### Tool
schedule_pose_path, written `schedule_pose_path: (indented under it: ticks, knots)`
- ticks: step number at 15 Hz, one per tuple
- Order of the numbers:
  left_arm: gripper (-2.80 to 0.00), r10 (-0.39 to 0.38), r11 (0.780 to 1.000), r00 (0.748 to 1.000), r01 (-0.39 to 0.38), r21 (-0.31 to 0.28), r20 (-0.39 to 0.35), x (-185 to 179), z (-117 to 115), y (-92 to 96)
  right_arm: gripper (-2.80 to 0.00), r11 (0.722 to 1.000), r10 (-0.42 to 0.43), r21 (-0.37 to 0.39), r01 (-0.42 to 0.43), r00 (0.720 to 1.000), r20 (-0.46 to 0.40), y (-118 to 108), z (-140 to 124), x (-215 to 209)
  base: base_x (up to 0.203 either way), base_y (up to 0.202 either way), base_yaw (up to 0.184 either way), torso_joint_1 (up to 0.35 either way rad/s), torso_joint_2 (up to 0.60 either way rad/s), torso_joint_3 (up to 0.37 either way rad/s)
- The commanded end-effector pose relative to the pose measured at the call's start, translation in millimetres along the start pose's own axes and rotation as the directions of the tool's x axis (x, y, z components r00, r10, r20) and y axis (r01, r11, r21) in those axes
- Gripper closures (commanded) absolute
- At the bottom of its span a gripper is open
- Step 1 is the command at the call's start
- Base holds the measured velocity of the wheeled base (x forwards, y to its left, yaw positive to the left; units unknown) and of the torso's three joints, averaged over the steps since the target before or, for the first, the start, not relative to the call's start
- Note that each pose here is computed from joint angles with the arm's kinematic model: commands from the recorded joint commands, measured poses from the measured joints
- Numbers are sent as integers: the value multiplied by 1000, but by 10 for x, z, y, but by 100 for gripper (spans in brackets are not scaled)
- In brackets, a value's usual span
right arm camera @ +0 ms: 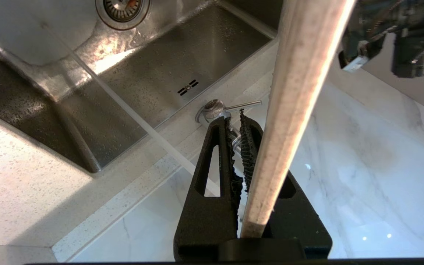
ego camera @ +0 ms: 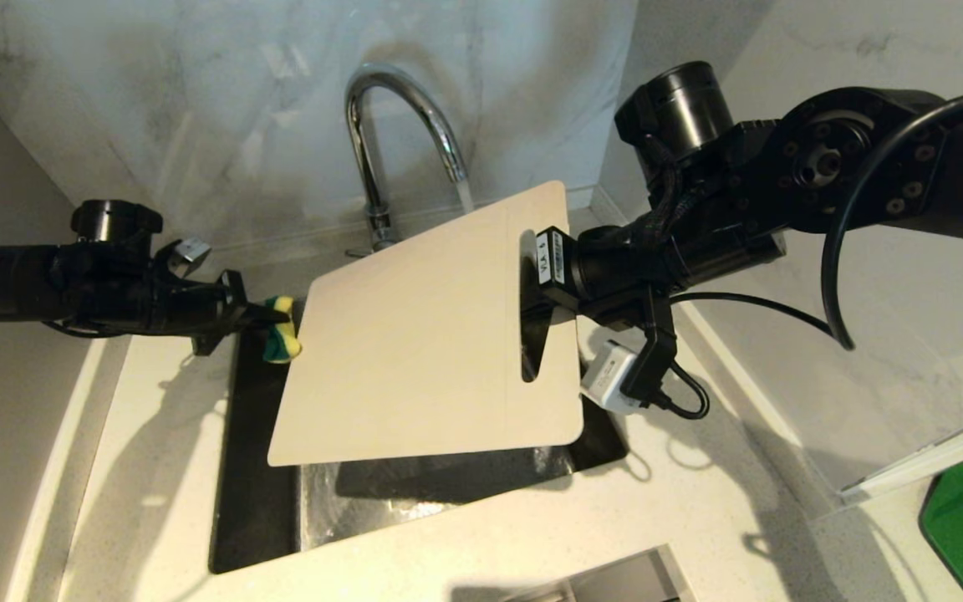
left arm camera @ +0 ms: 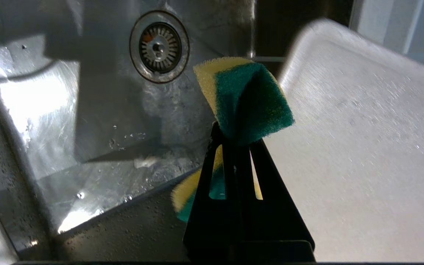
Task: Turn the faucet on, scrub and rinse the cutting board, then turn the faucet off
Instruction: Scrub the cutting board underwater
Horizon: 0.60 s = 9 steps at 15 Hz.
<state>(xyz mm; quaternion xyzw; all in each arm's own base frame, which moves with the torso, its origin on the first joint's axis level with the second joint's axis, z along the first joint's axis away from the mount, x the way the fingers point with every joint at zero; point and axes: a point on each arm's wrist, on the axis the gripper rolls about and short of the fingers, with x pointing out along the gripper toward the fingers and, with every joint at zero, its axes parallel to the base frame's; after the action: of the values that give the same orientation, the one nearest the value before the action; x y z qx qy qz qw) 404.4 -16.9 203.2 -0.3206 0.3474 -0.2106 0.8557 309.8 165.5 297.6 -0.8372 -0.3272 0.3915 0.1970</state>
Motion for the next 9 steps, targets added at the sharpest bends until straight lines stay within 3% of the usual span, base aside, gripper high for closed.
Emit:
schedule_pose_path:
  ticks: [1, 5, 7, 9]
  knots:
    - [0, -47, 998, 999, 46, 35, 13, -169, -51, -305, 0, 1000, 1, -14, -1, 1000, 3, 3, 4, 2, 0, 0, 0, 0, 0, 0]
    - [0, -205, 974, 979, 204, 95, -4, -507, -324, -1130, 0, 1000, 1, -14, -1, 1000, 4, 1, 5, 3, 0, 0, 0, 0, 0, 0]
    - [0, -293, 947, 953, 300, 115, -70, -662, -589, -1557, 0, 1000, 2, -13, -2, 1000, 3, 5, 3, 0, 0, 0, 0, 0, 0, 0]
    - [0, -330, 928, 929, 352, 121, -170, -686, -892, -1800, 0, 1000, 0, -15, 0, 1000, 1, -8, 7, -16, 0, 0, 0, 0, 0, 0]
